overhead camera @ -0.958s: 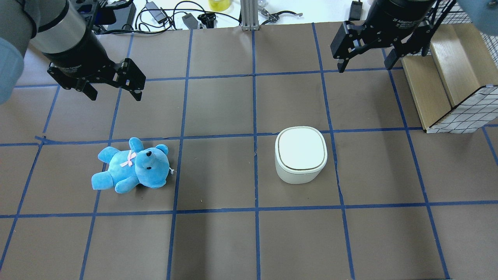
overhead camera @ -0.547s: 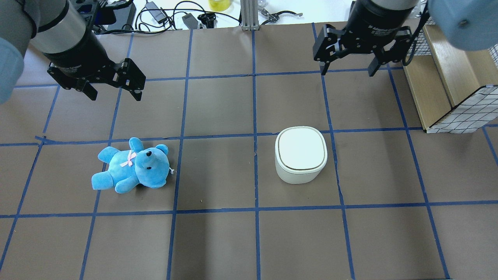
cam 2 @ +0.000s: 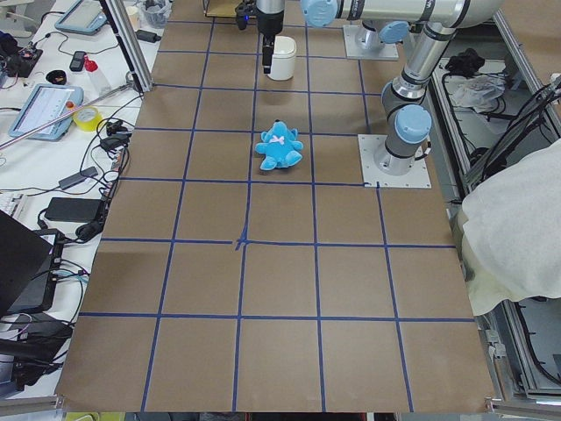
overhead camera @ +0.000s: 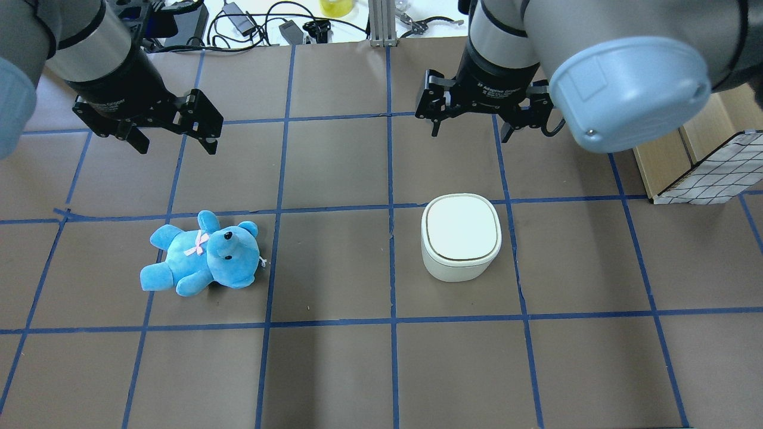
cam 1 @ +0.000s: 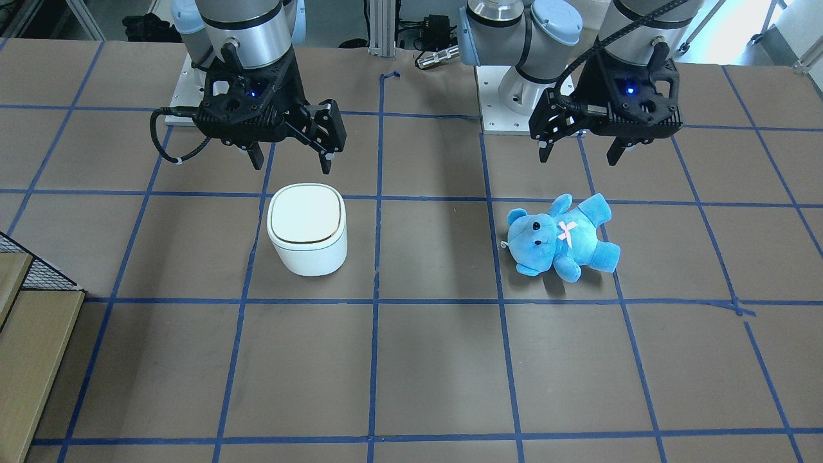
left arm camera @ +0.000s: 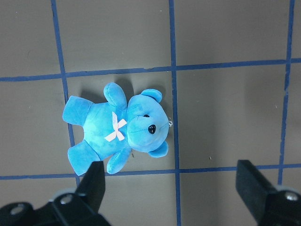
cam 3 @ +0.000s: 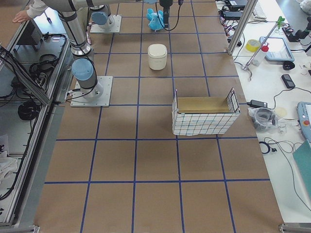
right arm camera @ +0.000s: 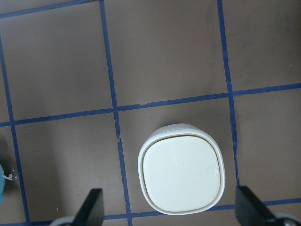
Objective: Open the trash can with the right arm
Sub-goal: 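Move the right gripper over the white trash can and lower it onto the lid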
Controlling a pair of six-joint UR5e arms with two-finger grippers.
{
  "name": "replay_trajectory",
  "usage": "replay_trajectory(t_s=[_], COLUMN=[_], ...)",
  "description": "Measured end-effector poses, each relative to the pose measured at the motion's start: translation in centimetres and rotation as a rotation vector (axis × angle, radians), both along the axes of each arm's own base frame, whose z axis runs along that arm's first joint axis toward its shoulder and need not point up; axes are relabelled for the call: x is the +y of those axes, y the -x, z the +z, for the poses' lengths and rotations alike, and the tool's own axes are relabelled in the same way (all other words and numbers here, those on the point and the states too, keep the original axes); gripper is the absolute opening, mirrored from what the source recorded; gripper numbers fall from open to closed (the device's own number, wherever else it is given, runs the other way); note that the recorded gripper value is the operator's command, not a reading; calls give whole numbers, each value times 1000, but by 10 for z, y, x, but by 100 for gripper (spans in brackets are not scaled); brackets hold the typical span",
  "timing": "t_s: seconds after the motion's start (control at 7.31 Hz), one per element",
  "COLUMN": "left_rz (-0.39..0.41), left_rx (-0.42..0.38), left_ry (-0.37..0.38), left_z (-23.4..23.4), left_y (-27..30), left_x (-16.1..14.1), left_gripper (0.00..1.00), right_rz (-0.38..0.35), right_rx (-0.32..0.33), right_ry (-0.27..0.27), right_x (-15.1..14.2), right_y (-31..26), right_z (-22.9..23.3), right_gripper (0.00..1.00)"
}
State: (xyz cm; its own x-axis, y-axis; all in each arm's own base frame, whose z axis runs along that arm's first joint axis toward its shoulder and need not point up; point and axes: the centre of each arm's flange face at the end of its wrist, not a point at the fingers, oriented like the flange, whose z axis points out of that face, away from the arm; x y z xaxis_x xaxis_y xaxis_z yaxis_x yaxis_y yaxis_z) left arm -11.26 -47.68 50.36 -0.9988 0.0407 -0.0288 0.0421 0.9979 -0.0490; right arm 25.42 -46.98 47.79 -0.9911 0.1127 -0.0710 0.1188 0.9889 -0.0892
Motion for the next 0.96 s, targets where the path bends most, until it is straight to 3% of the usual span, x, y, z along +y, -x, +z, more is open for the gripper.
replay_trajectory(t_s=[0.14, 0.27, 0.41, 0.55, 0.68, 0.96], left_rz=[0, 0, 0, 0, 0, -1], left_rx=[0, 0, 0, 0, 0, 0], left_ry=[0, 0, 0, 0, 0, 0], left_z=[0, 0, 0, 0, 0, 0], left_y=[0, 0, 0, 0, 0, 0], left_x=[0, 0, 0, 0, 0, 0], left_gripper=[100, 100, 100, 100, 100, 100], right_rz=[33, 118, 204, 248, 263, 267], right_rx=[9, 29, 51, 58, 56, 56], right_ry=[-11, -21, -32, -43, -49, -63], right_x=[3, 5, 8, 10, 10, 11], right_y=[0, 1, 3, 4, 3, 4], right_z=[-11, -25, -38, -47, -52, -55], right_gripper=[89, 72, 51, 22, 0, 0])
